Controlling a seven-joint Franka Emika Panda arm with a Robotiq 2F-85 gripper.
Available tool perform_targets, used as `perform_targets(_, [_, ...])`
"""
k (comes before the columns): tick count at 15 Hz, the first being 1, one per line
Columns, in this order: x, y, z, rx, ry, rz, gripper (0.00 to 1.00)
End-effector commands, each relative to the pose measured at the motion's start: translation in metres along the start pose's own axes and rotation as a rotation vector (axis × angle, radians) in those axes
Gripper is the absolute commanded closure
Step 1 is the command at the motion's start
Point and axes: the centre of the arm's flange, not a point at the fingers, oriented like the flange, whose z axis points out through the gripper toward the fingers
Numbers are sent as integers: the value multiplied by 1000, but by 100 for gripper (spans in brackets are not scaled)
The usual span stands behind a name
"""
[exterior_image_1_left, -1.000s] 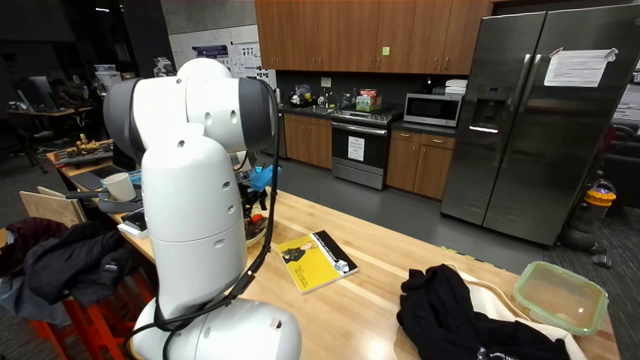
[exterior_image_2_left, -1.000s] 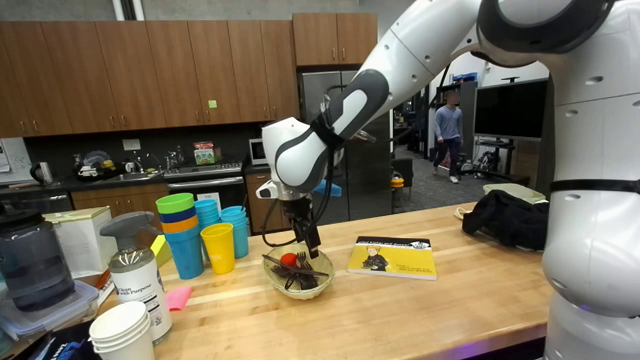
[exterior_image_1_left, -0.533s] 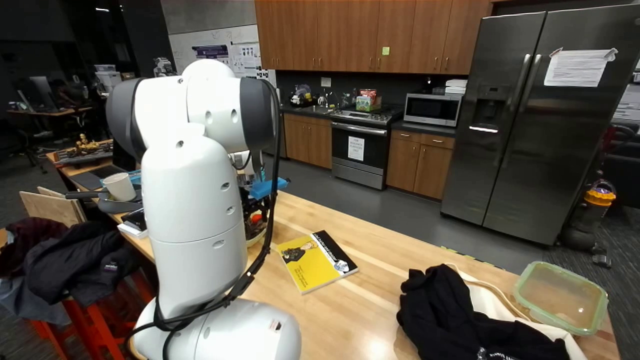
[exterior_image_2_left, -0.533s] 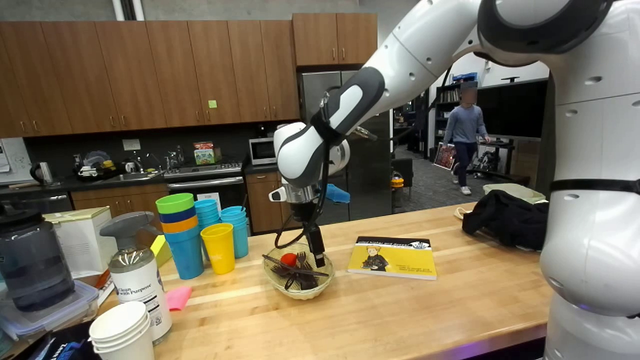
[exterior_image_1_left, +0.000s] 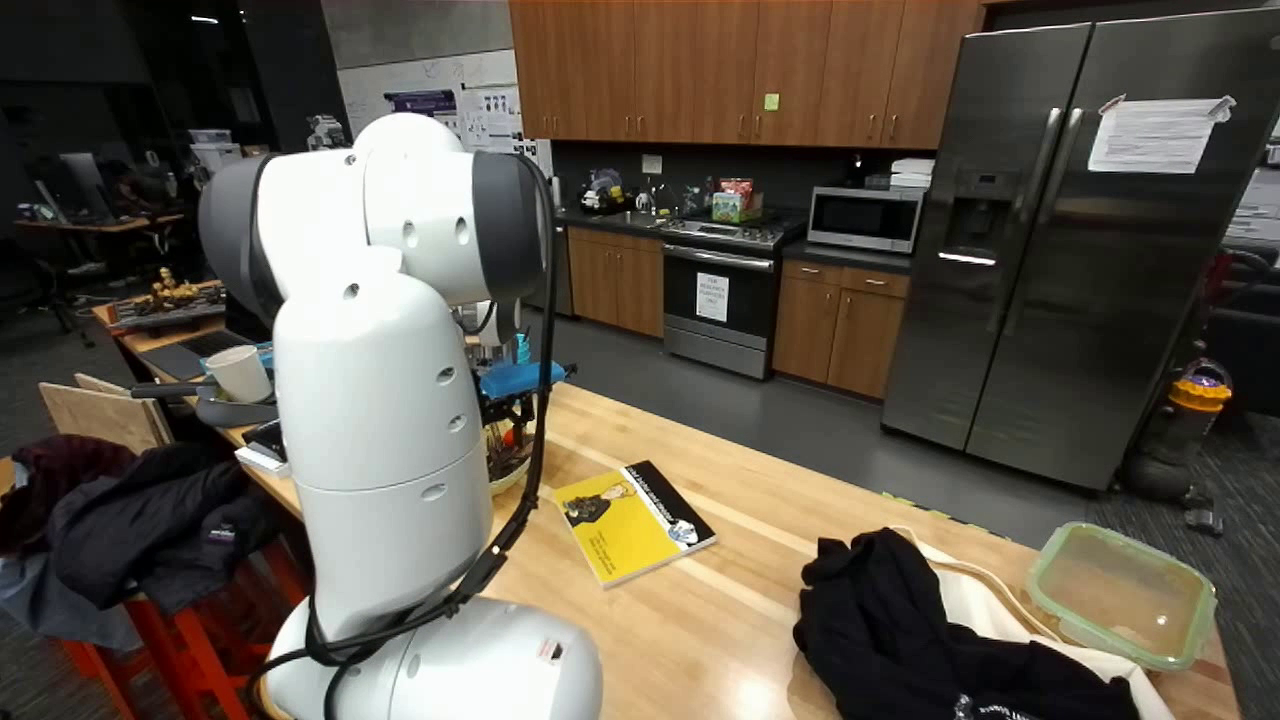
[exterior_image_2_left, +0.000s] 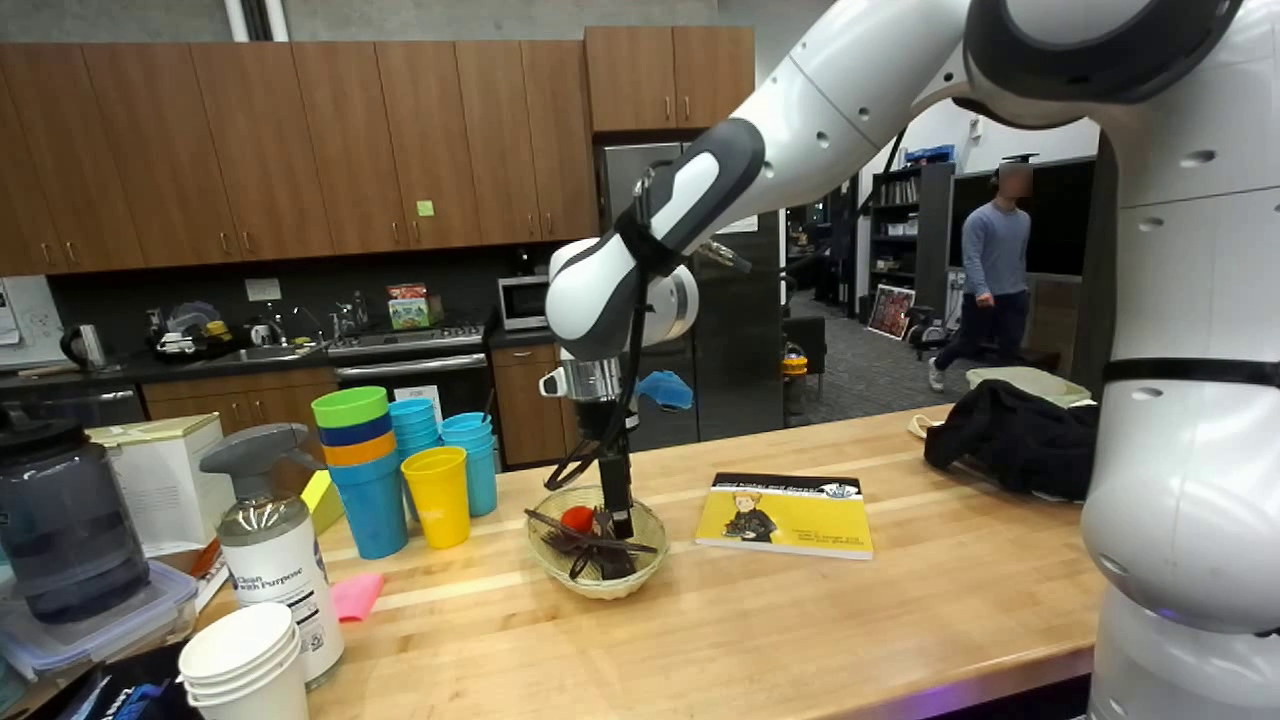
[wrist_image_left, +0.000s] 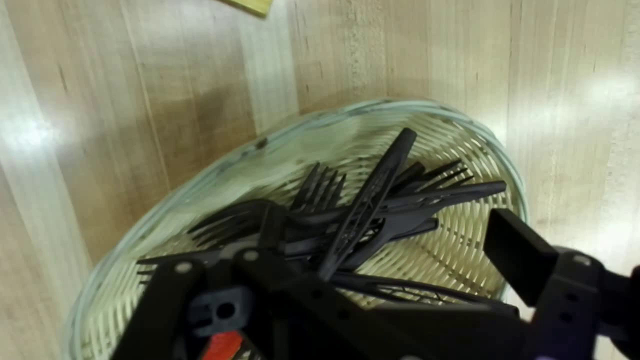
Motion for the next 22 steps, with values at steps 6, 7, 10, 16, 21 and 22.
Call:
perform_targets(6, [-3,-2,17,0,27,132,0])
perform_targets(7, [-4,0,20,1,26,146,0])
perform_targets(10, [-7,7,27,9,25,186,0])
perform_targets(16, [-10,18,24,-7,27,234,48])
perform_targets(21, [-9,20,15,-22,29,253,87])
perform_targets(22, [-8,21,12,-27,33,253,94])
